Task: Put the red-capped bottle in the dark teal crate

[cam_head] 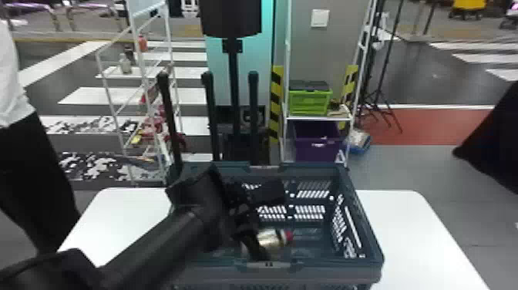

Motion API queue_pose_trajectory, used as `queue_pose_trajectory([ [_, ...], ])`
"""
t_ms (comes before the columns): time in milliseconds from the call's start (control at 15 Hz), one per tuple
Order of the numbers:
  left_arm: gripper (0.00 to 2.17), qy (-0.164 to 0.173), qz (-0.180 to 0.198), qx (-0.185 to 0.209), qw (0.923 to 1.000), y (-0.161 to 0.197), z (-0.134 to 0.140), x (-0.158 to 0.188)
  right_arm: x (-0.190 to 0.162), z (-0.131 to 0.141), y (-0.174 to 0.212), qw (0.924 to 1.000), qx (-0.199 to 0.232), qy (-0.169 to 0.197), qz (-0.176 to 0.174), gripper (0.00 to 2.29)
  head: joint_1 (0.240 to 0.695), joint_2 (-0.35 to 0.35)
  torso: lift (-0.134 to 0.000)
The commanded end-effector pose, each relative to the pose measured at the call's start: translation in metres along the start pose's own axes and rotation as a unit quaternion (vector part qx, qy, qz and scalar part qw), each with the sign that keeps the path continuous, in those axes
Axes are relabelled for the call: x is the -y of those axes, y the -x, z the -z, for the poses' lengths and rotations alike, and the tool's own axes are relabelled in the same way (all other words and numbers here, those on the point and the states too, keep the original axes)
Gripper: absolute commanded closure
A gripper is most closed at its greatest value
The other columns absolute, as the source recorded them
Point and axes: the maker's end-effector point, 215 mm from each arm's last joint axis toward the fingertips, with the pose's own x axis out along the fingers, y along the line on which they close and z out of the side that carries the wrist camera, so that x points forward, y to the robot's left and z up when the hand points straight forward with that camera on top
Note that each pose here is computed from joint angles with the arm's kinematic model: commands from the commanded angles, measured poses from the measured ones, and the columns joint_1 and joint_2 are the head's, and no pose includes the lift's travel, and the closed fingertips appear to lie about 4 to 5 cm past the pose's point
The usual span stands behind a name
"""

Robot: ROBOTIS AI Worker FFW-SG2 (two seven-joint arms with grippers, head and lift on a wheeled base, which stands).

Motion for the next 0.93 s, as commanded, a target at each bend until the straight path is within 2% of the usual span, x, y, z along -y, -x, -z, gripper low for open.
queue_pose_trajectory([
  [0,0.00,-0.002,-0.010,0.011,0.9999,0.000,-0.018,0.000,0.000,0.000,0.000,1.0000,0.000,0.000,0.000,0.15,0.499,0.000,0.000],
  [67,0.01,-0.005,-0.016,0.020,0.9997,0.004,-0.028,-0.003,0.000,0.000,0.001,1.0000,-0.001,0.000,0.000,0.15,0.499,0.000,0.000],
  [200,0.03,0.015,-0.028,0.041,0.9986,0.018,-0.050,-0.009,0.000,0.000,0.001,1.0000,0.000,0.000,0.000,0.15,0.499,0.000,0.000],
  [333,0.03,0.045,-0.047,0.083,0.9944,0.047,-0.064,-0.027,0.001,-0.001,0.003,1.0000,0.000,0.001,0.001,0.15,0.499,0.000,0.000],
  [467,0.04,0.091,-0.066,0.123,0.9860,0.082,-0.062,-0.049,0.004,-0.003,0.004,1.0000,-0.001,0.004,0.003,0.15,0.499,0.000,0.000],
  [600,0.04,0.134,-0.097,0.169,0.9716,0.125,-0.054,-0.070,0.006,-0.004,0.004,1.0000,-0.001,0.006,0.004,0.15,0.499,0.000,0.000],
  [667,0.04,0.159,-0.106,0.216,0.9575,0.152,-0.053,-0.077,0.006,-0.004,0.005,1.0000,-0.003,0.006,0.005,0.15,0.499,0.000,0.000],
  [733,0.04,0.189,-0.122,0.266,0.9374,0.182,-0.045,-0.084,0.007,-0.005,0.005,1.0000,-0.002,0.006,0.006,0.15,0.499,0.000,0.000],
  [800,0.04,0.212,-0.147,0.313,0.9141,0.213,-0.034,-0.087,0.006,-0.007,0.006,1.0000,0.000,0.006,0.006,0.15,0.499,0.000,0.000],
  [867,0.04,0.236,-0.177,0.344,0.8914,0.237,-0.018,-0.088,0.006,-0.008,0.006,1.0000,-0.001,0.006,0.005,0.15,0.499,0.000,0.000],
])
